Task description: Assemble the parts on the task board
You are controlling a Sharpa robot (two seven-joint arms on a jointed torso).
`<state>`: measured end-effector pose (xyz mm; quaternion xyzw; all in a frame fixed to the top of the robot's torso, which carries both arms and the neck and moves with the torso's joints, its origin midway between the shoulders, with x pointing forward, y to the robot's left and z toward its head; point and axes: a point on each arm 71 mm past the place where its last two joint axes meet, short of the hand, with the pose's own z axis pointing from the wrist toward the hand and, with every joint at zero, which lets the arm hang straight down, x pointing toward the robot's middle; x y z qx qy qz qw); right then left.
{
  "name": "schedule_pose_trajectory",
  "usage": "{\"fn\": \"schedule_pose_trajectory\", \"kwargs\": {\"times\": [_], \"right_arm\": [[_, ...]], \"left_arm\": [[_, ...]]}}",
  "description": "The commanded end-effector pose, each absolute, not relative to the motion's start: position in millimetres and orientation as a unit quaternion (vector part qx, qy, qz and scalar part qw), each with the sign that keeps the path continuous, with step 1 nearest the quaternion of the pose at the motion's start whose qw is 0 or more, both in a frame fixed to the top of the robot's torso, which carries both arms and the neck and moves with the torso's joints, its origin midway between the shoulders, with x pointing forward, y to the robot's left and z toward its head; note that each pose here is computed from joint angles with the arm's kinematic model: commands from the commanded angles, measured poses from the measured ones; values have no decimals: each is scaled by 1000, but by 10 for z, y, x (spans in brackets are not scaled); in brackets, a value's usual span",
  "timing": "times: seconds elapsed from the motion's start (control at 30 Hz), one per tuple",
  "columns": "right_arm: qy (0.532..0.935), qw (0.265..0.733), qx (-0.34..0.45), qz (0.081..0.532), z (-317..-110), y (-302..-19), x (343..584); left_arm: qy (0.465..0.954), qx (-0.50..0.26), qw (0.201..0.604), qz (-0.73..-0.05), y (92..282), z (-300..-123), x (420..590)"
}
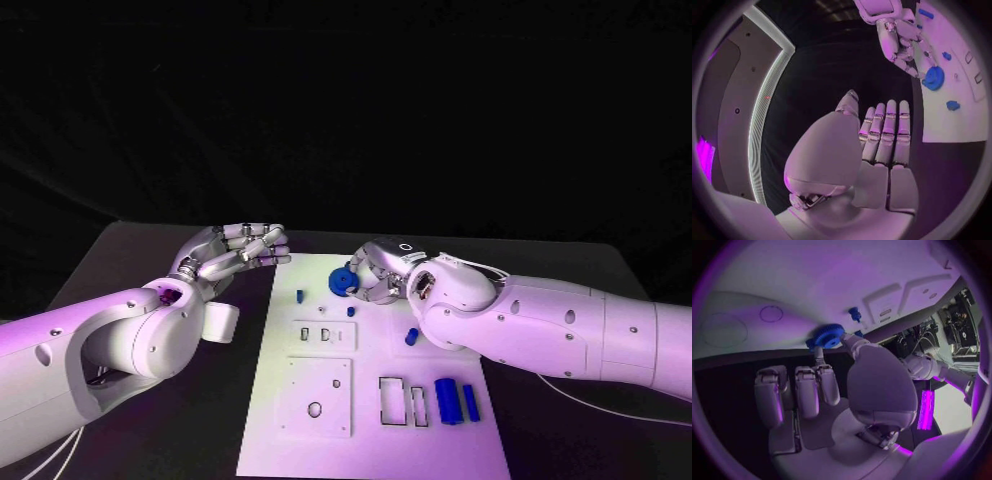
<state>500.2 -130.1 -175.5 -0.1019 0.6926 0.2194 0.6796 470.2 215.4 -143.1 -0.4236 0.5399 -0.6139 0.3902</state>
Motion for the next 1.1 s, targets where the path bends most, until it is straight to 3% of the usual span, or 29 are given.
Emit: {"fn": "schedule_pose_trajectory", "kwargs": {"times": [0.03,0.4,1.1], "right_arm": [[706,670,-103,205,-1810,-1370,4979],[699,677,-95,208,-1773,-1480,4931],[699,672,-92,226,-1774,-1331,4952]], "left_arm": [[540,-418,387,-620,2144,-1418,4700],[539,-419,389,-619,2157,-1419,4705],[539,-418,387,-620,2139,-1419,4705]]}}
